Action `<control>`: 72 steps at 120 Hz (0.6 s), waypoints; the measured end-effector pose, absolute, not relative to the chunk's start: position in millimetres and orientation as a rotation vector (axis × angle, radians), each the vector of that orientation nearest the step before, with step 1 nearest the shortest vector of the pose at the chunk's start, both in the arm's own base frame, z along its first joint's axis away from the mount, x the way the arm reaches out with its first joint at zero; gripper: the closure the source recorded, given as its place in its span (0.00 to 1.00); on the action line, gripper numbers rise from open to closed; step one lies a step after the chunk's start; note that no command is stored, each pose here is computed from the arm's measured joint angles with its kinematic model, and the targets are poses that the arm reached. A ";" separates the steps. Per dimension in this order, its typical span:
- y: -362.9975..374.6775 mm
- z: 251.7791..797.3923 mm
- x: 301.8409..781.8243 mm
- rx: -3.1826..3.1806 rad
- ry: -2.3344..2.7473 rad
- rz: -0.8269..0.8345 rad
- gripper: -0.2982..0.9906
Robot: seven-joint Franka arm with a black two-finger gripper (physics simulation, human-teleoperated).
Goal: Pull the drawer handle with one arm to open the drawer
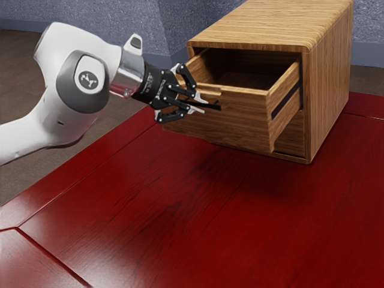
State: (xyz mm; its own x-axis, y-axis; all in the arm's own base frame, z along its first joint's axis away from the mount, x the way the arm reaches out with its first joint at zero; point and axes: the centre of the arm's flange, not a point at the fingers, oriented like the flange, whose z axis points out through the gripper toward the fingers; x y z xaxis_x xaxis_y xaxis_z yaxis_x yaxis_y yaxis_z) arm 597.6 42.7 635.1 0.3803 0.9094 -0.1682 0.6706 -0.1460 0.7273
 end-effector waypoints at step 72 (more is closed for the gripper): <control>46.6 642.2 570.8 1.890 1.359 0.408 0.77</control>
State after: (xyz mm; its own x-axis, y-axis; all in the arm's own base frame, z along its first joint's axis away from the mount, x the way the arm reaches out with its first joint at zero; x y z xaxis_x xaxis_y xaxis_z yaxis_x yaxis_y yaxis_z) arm 570.8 46.6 642.2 0.3830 0.9085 -0.1675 0.6661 -0.1459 0.7315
